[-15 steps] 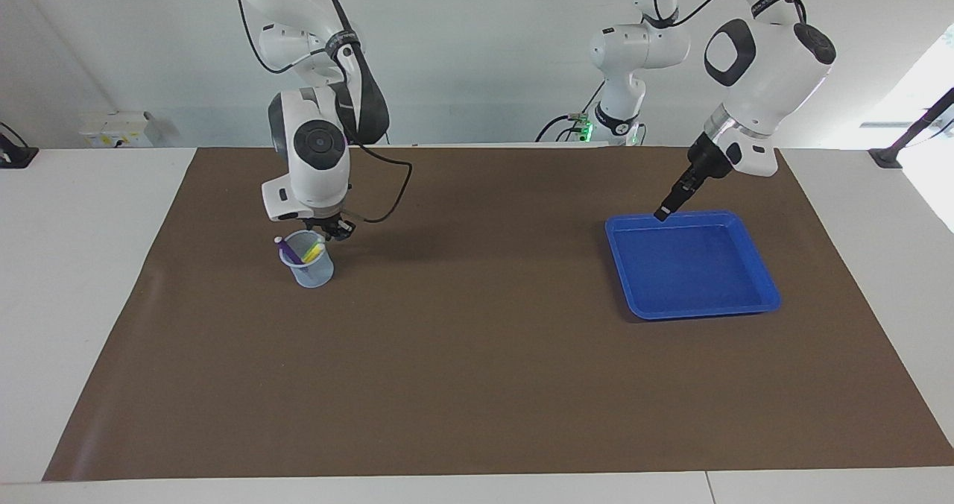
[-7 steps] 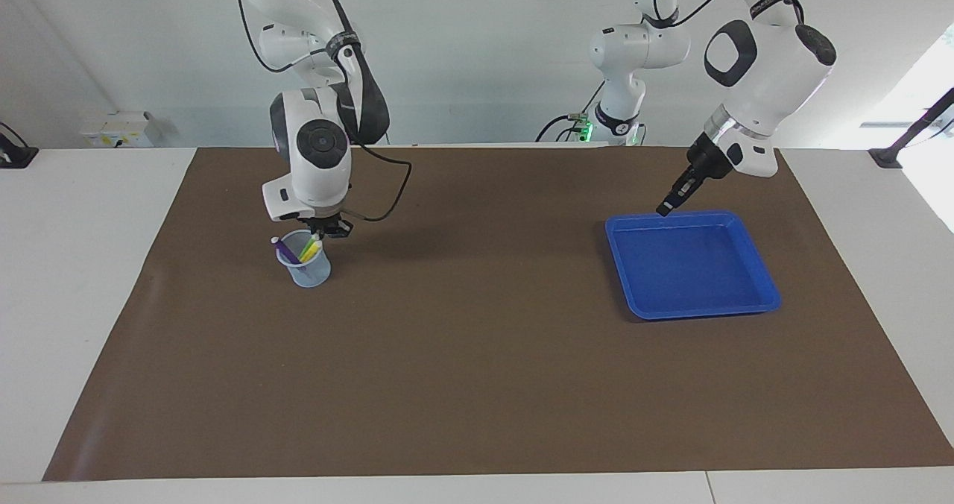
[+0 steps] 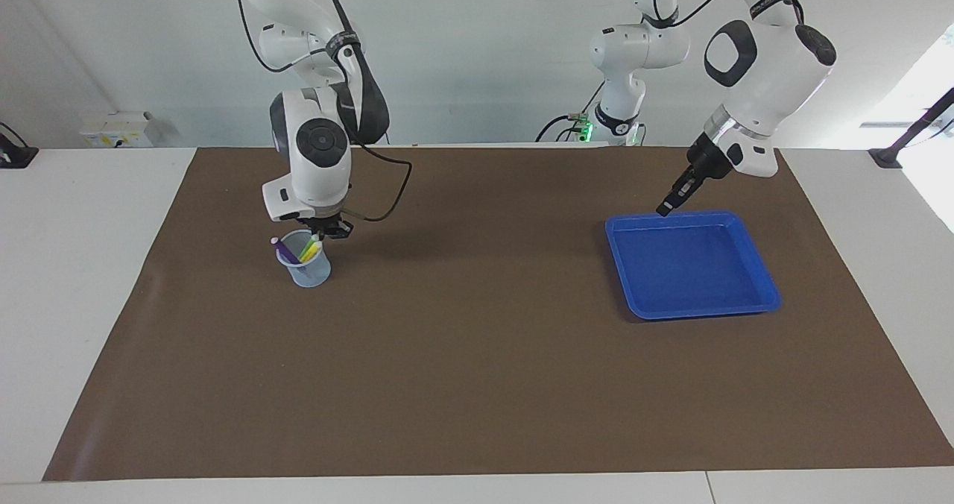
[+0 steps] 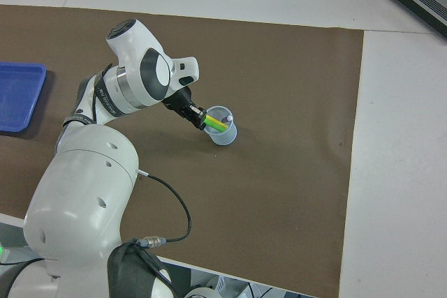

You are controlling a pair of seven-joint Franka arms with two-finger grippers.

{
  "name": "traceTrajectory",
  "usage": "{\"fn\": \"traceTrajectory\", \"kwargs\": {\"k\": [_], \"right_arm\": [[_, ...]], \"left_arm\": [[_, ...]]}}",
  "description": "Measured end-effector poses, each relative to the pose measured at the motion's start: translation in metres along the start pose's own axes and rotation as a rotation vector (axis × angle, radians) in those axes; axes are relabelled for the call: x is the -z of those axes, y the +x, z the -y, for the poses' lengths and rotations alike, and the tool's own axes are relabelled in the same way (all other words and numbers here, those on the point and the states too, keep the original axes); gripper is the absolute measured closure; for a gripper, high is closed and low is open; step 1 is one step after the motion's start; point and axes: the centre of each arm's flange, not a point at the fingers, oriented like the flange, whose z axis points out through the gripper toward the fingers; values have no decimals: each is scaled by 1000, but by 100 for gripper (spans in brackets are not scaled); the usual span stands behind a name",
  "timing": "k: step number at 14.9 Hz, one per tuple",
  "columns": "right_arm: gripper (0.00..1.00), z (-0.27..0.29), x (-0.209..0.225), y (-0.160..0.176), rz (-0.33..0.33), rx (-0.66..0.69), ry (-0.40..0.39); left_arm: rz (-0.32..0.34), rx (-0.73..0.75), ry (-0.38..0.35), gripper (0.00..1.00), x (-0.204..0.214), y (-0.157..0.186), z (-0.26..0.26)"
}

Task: Right arm passes pens to left for tray arrangement

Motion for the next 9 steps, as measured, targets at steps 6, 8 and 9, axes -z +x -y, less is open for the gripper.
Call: {"fn": "traceTrajectory", "kwargs": {"k": [6,8,9], "right_arm": [[72,0,0,0,-4,19,-1],[72,-1,0,1,-14,35,-12],[72,-1,0,2,-17,38,-15]], "left_arm": [[-1,1,-2,0,0,0,0],[-2,2,-2,0,0,0,0],[-2,2,-3,0,0,0,0]]}}
